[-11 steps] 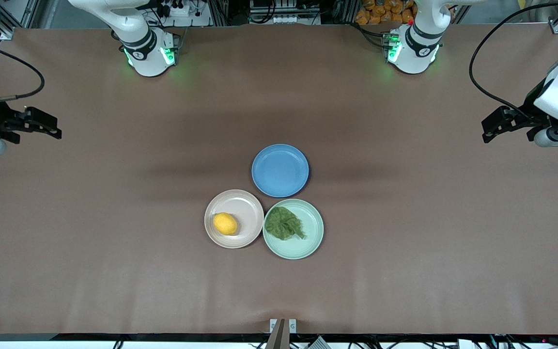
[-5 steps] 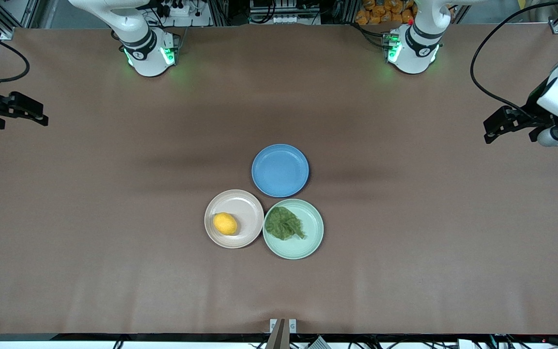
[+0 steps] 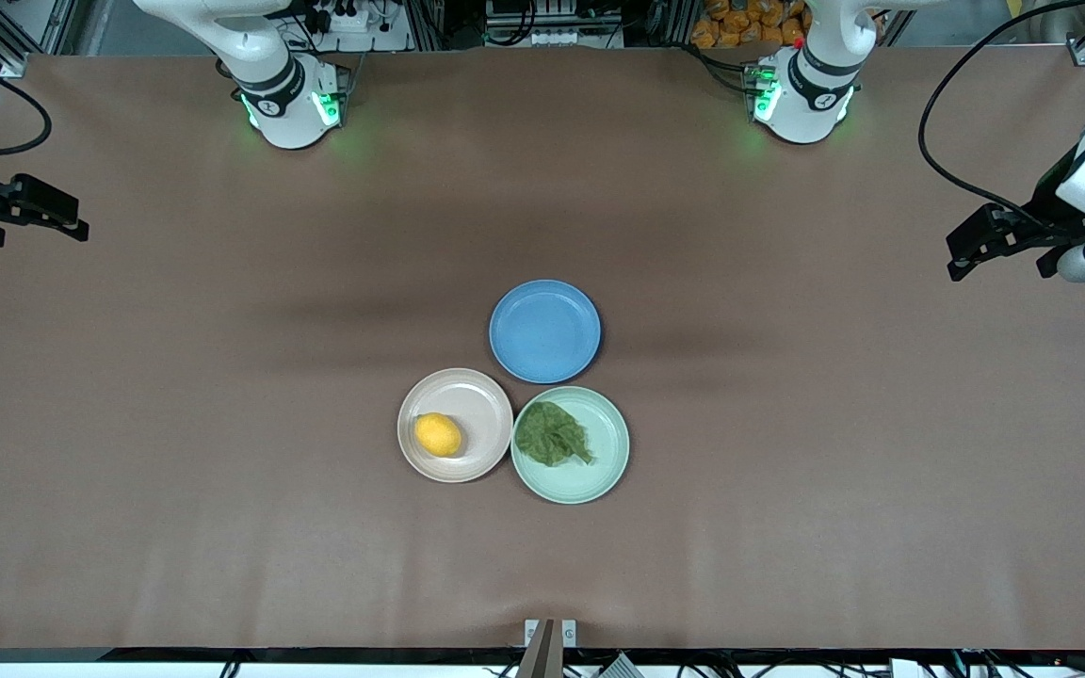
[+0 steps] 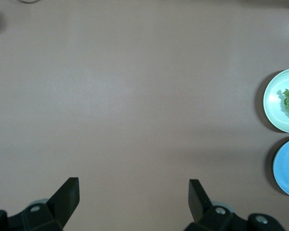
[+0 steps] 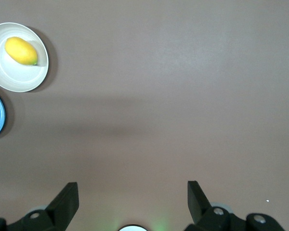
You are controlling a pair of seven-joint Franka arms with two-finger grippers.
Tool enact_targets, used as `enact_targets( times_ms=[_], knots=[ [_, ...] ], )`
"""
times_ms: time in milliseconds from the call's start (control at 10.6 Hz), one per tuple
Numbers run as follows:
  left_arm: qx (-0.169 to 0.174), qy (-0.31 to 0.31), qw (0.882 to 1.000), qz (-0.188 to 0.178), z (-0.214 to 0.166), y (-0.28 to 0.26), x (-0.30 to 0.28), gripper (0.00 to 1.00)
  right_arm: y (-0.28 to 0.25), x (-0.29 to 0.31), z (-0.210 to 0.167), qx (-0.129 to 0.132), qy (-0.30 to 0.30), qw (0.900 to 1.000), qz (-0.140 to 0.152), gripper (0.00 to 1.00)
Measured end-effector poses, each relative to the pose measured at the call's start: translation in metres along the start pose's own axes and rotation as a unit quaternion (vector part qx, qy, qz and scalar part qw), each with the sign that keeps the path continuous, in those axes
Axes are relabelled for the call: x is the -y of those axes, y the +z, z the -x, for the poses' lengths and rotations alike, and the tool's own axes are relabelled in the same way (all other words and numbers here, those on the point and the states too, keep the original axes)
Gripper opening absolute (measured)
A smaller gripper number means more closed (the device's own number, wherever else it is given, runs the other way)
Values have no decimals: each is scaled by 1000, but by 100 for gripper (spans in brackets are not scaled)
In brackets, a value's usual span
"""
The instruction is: Place lemon and lettuce in plates
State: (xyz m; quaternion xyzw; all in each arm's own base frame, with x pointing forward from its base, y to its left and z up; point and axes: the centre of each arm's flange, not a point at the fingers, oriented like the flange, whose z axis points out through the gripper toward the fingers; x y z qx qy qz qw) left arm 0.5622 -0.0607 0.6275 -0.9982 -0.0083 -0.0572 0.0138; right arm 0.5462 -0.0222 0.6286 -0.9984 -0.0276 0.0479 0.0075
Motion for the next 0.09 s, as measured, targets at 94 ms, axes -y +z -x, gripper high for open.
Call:
enact_targets(
  times_ms=[94],
  knots=[
    [0,0,1000,0,0,0,0,100,1,0,0,0,0,1000,0,100]
  ],
)
